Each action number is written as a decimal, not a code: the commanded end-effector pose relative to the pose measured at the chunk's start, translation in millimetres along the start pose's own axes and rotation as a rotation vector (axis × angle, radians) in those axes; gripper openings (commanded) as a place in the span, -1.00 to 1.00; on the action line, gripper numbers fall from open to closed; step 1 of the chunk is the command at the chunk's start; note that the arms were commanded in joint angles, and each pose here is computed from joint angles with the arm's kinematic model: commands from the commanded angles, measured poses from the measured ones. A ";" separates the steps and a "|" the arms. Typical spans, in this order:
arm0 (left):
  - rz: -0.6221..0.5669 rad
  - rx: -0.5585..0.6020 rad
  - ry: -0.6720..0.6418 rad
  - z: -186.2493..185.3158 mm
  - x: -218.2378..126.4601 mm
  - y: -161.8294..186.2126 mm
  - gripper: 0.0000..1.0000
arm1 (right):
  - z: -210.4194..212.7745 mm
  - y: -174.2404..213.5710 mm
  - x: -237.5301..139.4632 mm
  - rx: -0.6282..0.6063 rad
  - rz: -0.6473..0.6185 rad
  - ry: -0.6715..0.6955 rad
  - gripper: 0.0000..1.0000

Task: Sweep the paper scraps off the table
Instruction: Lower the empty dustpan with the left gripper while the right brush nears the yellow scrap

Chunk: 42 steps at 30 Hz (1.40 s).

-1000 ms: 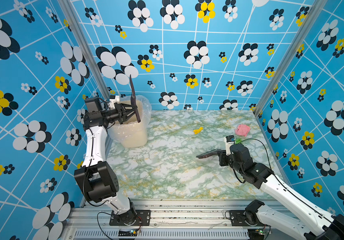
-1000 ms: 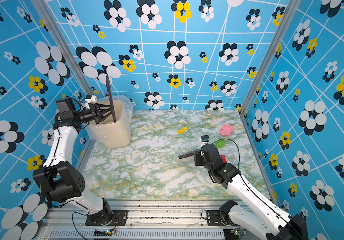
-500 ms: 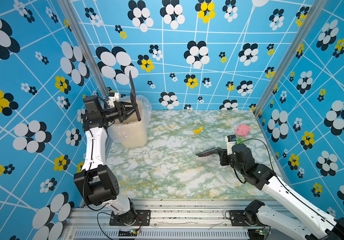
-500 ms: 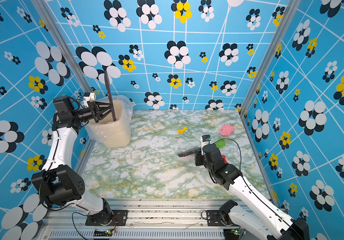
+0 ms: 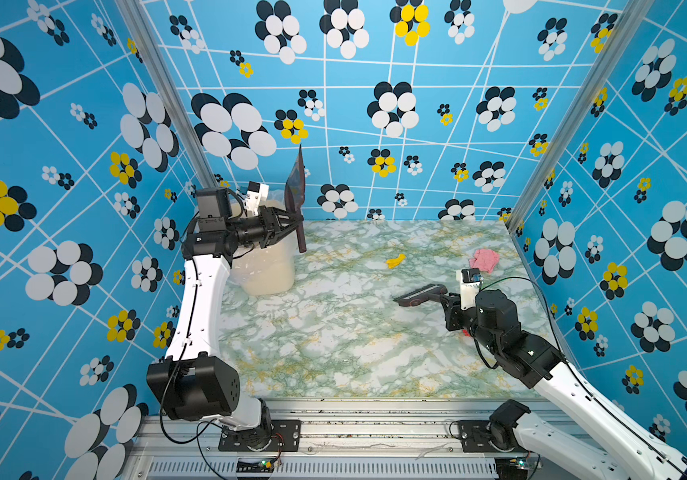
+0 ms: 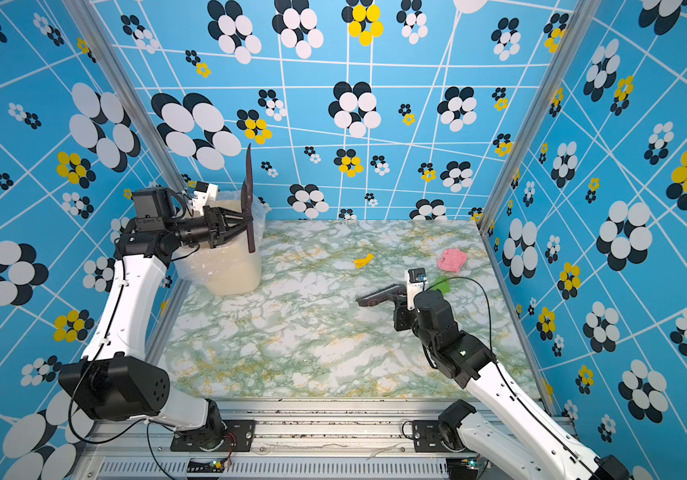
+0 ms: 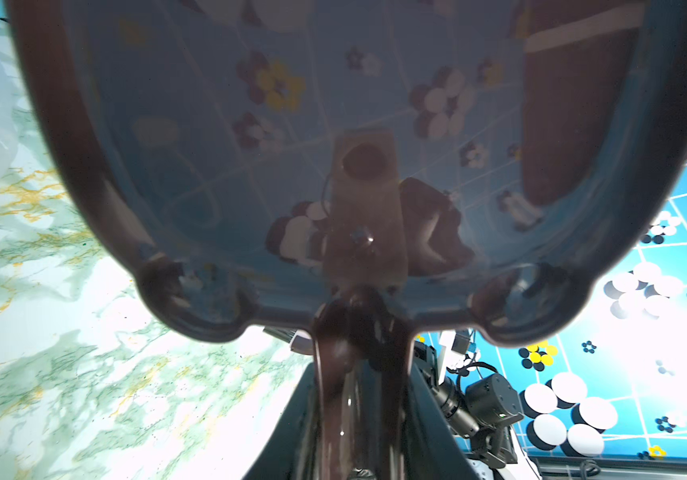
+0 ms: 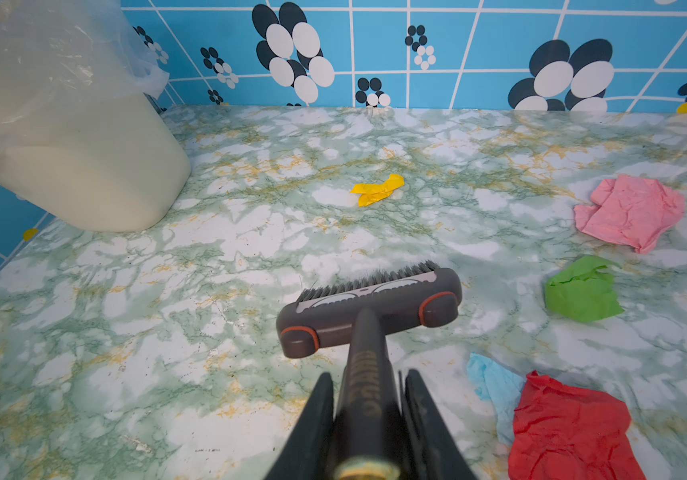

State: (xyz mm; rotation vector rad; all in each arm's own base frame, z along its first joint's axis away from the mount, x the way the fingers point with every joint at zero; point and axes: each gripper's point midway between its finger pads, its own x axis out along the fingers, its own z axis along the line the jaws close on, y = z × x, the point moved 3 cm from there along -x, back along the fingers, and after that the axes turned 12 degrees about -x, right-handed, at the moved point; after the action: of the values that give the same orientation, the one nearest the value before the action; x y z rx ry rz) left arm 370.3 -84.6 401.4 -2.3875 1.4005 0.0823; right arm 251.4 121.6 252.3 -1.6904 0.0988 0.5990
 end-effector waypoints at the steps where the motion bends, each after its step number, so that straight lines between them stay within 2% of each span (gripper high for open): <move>1: -0.008 0.118 -0.108 -6.9 -2.2 16.3 -1.00 | -13.2 -38.6 -20.1 -0.018 -0.115 0.057 -1.00; 10: 0.067 0.229 -0.279 1.3 29.7 57.5 -1.00 | -29.2 -61.3 -33.2 -0.056 -0.174 0.159 -1.00; 20: 0.170 0.346 -0.463 28.9 70.1 102.4 -1.00 | -38.6 -94.0 -22.0 -0.063 -0.255 0.253 -1.00; 30: 0.278 0.389 -0.605 72.4 102.2 147.1 -1.00 | -35.2 -124.2 18.0 -0.065 -0.281 0.238 -1.00; 42: 0.447 0.516 -0.890 140.4 116.0 197.2 -1.00 | -26.8 -136.0 91.3 -0.011 -0.235 0.149 -1.00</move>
State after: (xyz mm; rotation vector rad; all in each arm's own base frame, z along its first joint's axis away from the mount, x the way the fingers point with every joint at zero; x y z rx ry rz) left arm 282.6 -226.7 209.3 -1.4175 1.2872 0.6439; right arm 379.6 139.2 312.0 -1.7941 0.1013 0.3384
